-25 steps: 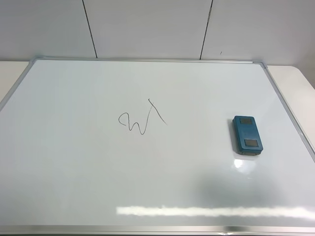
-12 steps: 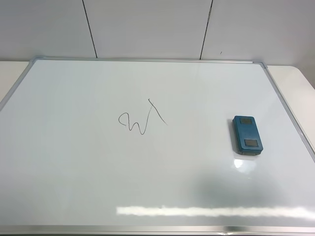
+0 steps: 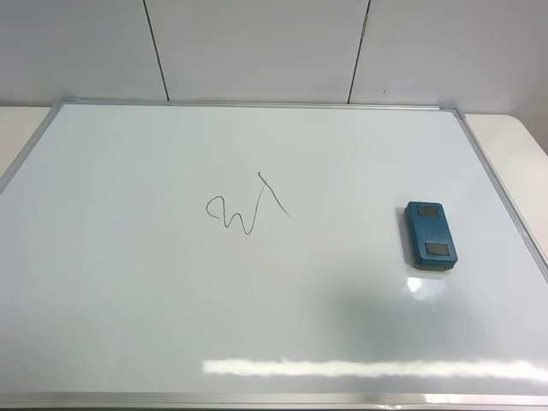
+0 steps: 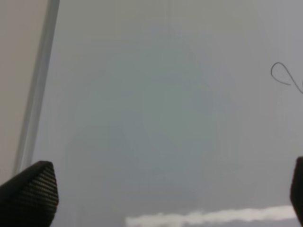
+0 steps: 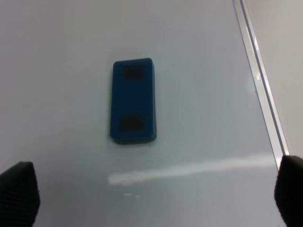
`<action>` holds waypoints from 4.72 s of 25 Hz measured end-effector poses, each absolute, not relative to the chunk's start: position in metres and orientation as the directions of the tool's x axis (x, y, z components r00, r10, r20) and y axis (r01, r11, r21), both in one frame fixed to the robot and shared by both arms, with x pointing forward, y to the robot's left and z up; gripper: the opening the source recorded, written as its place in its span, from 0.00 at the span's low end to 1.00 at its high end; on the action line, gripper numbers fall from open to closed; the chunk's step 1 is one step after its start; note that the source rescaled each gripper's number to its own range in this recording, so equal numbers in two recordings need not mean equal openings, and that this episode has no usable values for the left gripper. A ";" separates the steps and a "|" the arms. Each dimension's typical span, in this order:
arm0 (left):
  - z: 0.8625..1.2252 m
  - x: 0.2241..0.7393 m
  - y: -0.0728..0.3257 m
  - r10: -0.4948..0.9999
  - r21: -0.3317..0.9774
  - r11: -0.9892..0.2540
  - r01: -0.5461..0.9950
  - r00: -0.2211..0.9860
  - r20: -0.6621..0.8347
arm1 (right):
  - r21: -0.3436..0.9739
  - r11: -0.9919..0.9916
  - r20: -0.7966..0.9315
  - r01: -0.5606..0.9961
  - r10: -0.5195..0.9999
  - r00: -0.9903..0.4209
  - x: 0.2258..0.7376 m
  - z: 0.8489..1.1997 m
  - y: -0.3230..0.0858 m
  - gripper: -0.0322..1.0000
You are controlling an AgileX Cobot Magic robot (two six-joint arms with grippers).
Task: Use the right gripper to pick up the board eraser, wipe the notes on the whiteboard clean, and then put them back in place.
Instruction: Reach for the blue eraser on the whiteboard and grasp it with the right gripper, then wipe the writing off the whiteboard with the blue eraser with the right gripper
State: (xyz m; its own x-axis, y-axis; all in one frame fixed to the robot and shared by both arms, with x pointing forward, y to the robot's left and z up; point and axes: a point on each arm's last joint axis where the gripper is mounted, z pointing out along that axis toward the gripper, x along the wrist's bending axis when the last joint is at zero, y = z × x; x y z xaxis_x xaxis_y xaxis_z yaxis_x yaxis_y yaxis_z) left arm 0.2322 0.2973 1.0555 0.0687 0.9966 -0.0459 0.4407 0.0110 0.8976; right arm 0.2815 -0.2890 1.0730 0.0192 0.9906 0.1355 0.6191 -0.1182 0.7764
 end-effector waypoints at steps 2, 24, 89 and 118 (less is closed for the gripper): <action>1.055 0.232 0.297 0.997 0.898 0.011 0.441 0.069 -0.046 | 0.762 -0.123 0.139 0.636 0.990 0.024 0.290 1.077 -0.290 1.00; 1.055 0.232 0.297 0.997 0.898 0.011 0.441 0.069 -0.046 | 0.517 -0.142 0.137 0.844 0.987 0.083 0.376 1.048 -0.302 1.00; 1.055 0.232 0.297 0.997 0.898 0.011 0.441 0.069 -0.046 | 0.168 -0.030 0.041 0.985 0.999 0.023 0.523 0.905 -0.236 0.04; 1.055 0.232 0.297 0.997 0.898 0.011 0.441 0.069 -0.046 | 0.180 0.485 -0.035 0.855 0.872 -0.488 0.572 0.993 -0.105 0.04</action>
